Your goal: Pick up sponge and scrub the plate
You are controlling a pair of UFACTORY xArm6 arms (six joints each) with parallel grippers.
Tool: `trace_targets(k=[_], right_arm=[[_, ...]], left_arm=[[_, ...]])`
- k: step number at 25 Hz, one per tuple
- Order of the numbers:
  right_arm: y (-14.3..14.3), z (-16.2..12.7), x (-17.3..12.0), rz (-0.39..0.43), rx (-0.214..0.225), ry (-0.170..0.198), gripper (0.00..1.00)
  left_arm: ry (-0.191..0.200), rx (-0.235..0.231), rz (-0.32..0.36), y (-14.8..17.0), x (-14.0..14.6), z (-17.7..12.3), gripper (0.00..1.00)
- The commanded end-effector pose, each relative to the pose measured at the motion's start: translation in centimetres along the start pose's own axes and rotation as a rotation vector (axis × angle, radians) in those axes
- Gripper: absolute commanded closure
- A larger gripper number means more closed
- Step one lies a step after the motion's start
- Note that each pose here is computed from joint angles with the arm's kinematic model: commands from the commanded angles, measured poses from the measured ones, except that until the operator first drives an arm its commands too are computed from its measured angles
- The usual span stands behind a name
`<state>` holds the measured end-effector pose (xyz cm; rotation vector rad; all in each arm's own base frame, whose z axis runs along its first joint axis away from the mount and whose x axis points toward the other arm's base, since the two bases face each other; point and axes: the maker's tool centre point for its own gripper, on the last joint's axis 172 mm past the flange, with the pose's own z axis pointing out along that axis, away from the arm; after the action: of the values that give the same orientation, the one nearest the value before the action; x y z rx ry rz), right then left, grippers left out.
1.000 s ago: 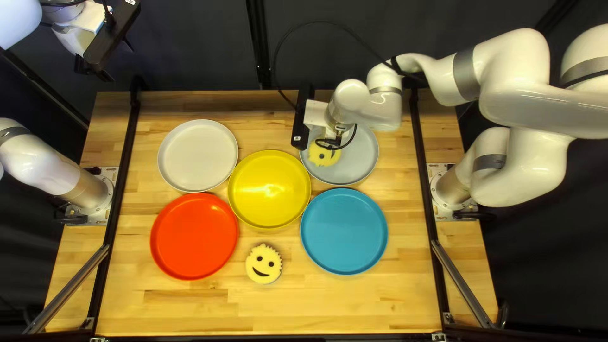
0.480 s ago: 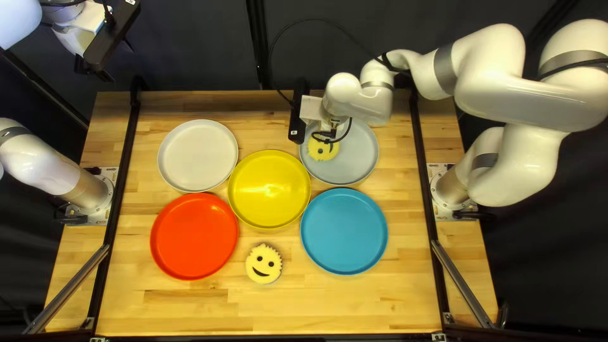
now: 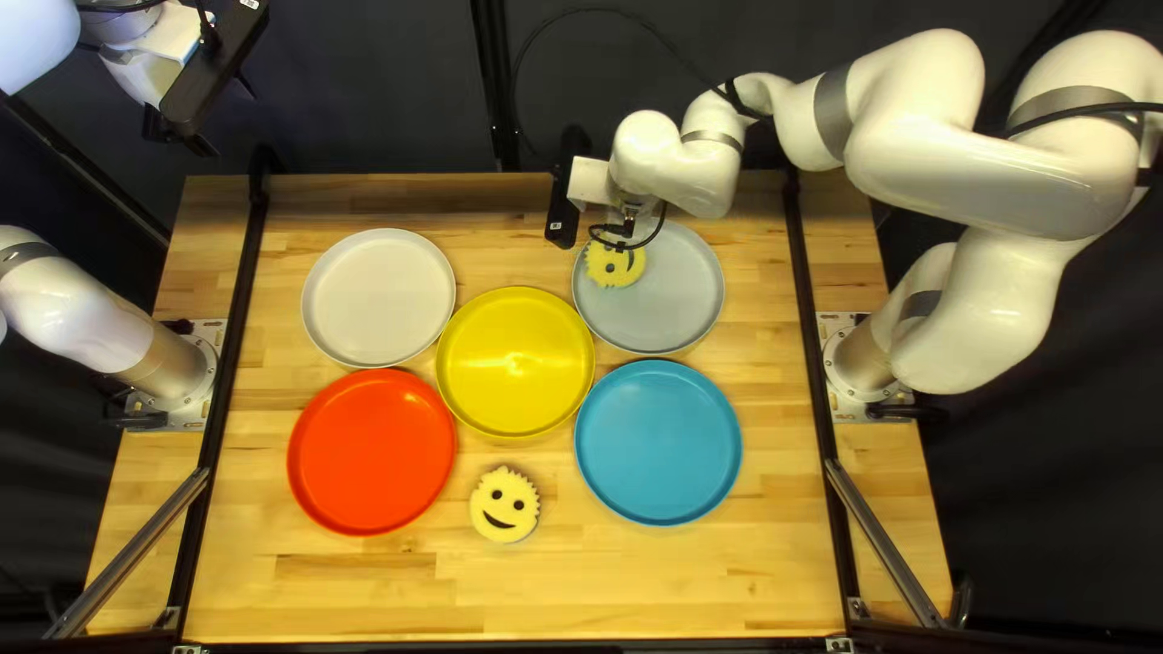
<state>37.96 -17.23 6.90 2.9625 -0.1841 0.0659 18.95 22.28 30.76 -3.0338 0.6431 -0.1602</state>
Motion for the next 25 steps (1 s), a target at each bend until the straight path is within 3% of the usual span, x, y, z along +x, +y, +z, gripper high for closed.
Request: trace_targets(k=[1,9,25], right_arm=[[-1.6,-0.7,-1.0,-0.026,-0.013,0.004,1.00],[-4.0,-0.8,-3.0,-0.065,-0.023,0.003,1.00],[4.9,0.8,-3.3,0.030,-0.019,-0.020,1.00]], left_arm=[[0.000,0.000,0.000,0.0,0.0,0.0,0.00],[0.000,0.000,0.000,0.0,0.0,0.0,0.00],[0.000,0.000,0.000,0.0,0.0,0.0,0.00]])
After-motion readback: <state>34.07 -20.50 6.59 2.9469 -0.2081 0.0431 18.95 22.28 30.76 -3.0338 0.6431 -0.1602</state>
